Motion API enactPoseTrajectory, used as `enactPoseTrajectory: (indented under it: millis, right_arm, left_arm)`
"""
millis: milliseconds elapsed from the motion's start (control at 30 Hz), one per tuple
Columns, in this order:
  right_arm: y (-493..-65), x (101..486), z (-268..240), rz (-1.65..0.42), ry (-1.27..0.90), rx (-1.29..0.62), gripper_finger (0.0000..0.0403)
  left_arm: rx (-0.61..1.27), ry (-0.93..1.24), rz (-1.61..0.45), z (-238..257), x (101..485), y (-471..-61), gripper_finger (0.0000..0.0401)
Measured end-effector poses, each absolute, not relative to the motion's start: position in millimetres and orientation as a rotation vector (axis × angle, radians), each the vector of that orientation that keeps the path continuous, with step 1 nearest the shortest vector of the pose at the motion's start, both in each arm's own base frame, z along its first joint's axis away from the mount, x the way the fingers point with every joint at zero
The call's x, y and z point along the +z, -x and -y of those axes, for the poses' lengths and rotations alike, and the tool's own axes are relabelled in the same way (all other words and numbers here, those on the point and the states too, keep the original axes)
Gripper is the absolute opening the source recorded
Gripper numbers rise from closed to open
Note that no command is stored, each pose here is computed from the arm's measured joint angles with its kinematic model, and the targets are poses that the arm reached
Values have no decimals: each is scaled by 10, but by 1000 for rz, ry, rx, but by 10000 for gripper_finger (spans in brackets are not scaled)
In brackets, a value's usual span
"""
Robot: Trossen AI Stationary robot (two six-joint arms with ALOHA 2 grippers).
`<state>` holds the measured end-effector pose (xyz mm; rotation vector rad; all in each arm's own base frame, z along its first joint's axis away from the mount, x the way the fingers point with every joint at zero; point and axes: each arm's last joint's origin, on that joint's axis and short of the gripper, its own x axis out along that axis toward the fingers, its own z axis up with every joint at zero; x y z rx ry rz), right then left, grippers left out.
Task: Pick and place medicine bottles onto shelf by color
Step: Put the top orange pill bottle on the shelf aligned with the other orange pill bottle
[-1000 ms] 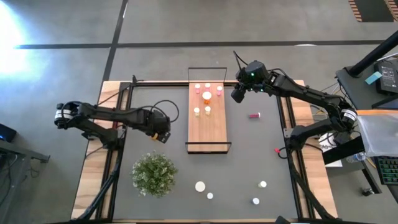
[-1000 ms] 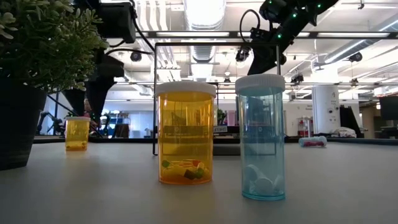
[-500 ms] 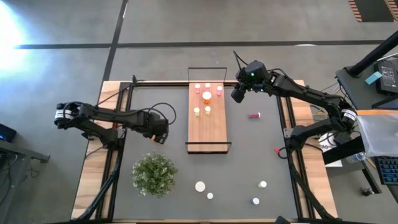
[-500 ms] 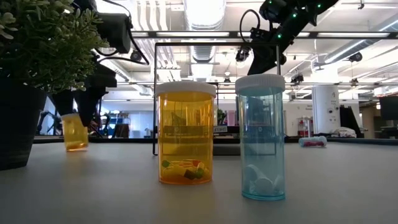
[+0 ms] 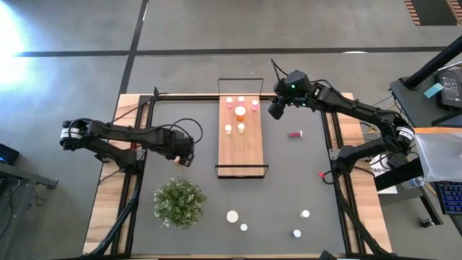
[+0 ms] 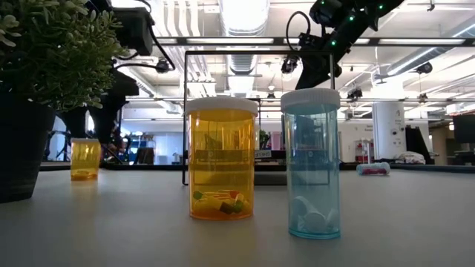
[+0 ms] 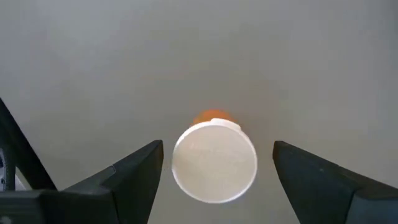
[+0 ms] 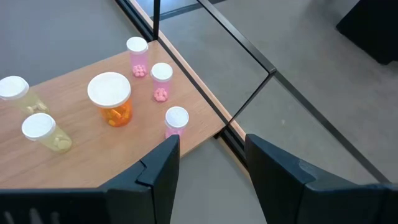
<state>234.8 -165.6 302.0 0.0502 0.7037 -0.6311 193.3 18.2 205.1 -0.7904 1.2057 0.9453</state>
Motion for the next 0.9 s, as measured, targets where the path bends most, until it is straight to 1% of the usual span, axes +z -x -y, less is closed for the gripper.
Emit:
enactPoseTrajectory:
  millis: [233,600,767,900]
  right_arm:
    - [-2348,3020,1656,-704,-51,-631,171]
    - [-2348,3020,1656,-704,-50,-631,171]
    - [-2348,3020,1657,-704,-51,-631,171]
    - [-2348,3020,1656,-704,-51,-631,171]
  left_arm:
    - [939,825,-1163,-173,2115,-1875,286]
    - [944,831,-1220,-99,2018,-1877,286]
    - [945,871,-1227,-61,1966,-1876,286]
    - [935,877,-1226,-51,1888,-1870,274]
